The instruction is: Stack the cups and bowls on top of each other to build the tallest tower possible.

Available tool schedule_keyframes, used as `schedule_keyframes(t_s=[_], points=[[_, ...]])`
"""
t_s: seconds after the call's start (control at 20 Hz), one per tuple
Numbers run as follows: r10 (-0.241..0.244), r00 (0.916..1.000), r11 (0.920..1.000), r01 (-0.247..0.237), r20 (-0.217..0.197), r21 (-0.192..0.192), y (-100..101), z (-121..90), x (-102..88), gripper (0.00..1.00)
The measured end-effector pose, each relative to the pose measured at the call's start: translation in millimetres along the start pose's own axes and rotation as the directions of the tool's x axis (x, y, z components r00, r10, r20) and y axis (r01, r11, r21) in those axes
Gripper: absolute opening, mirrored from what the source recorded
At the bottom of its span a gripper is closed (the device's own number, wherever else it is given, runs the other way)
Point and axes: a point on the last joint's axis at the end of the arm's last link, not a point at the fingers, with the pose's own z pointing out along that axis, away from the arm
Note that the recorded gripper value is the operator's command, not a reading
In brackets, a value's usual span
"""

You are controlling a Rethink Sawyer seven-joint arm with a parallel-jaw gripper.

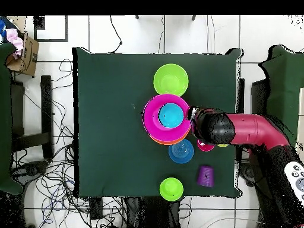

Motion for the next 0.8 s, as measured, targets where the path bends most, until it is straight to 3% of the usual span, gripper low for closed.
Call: schedule_keyframes(t_s=[0.35,0.8], points=[[-0.005,0.9999,0.9997,0.005,-0.013,0.023,-11.5,-17.7,18.5,1.0],[0.012,0.9993,0.9979,-0.009,-0.035,0.065,-51.8,-17.8,42.9,1.0]])
